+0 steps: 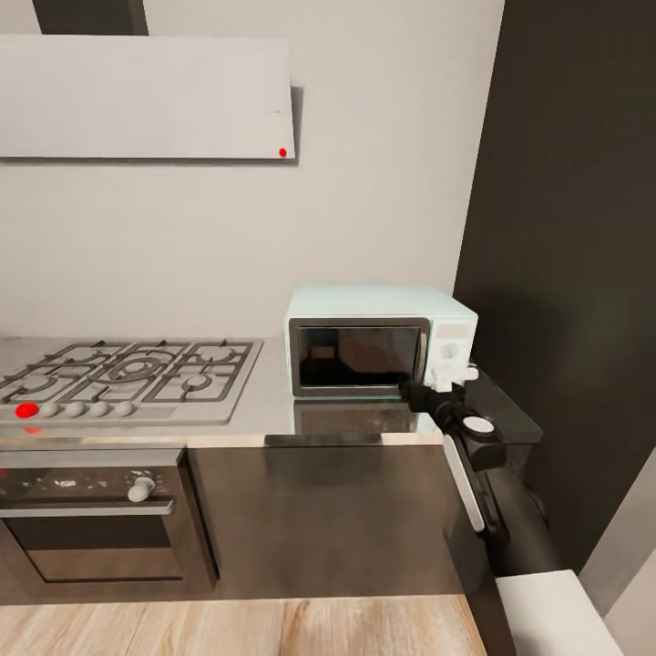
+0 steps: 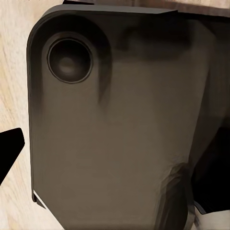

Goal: In the kitchen, take the popcorn bag from the countertop, put it into the microwave, and heat it until the popcorn is cooked so the cooked popcorn ends up inside the bag.

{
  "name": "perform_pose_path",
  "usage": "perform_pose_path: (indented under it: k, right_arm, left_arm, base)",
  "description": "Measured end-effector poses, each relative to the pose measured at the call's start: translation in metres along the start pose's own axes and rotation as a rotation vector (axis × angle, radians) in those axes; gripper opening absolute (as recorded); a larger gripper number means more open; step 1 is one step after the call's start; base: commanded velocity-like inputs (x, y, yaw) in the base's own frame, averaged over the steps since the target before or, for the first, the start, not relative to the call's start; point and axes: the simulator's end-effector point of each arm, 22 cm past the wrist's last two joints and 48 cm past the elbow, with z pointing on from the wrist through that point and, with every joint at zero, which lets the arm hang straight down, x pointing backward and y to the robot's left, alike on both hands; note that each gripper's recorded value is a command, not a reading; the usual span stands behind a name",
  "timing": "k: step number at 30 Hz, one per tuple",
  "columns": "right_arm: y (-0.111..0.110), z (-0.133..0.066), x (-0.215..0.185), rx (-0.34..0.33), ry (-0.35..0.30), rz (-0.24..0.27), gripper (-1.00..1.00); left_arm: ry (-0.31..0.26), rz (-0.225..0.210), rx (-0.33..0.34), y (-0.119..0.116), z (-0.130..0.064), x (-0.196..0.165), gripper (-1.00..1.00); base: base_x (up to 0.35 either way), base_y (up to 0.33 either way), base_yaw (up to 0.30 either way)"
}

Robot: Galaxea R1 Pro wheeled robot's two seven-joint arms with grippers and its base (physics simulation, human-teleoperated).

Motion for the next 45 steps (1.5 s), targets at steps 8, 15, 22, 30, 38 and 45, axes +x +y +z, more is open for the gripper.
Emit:
perform_pose_path:
  k: [8,15,22,30,38,45]
  right_arm:
    - [-0.021,-0.001,0.01,0.048,0.001,0.029,1.0]
    - [-0.025,0.002,0.019,0.059,0.021,0.026,1.0]
    - [-0.026,0.002,0.02,0.06,0.022,0.023,1.0]
    - [-0.026,0.002,0.019,0.061,0.021,0.022,1.0]
    - [-0.025,0.002,0.02,0.06,0.022,0.024,1.0]
    - [-0.042,0.001,0.02,0.092,0.021,0.051,1.0]
  left_arm:
    - [-0.001,0.001,0.002,-0.001,0.0,-0.001,1.0]
    - [-0.002,0.001,0.002,0.0,0.0,-0.001,1.0]
    - [-0.002,0.001,0.002,-0.001,0.0,-0.001,1.0]
    - [-0.002,0.0,0.002,-0.001,0.0,-0.001,1.0]
    - [-0.002,0.0,0.002,-0.001,0.0,-0.001,1.0]
    - [-0.001,0.0,0.003,-0.002,0.0,-0.001,1.0]
  base:
    - [0.001,0.0,0.0]
    - [0.191,0.0,0.0]
    - [0.049,0.0,0.0]
    - [0.101,0.0,0.0]
    - [0.018,0.0,0.0]
    - [0.0,0.0,0.0]
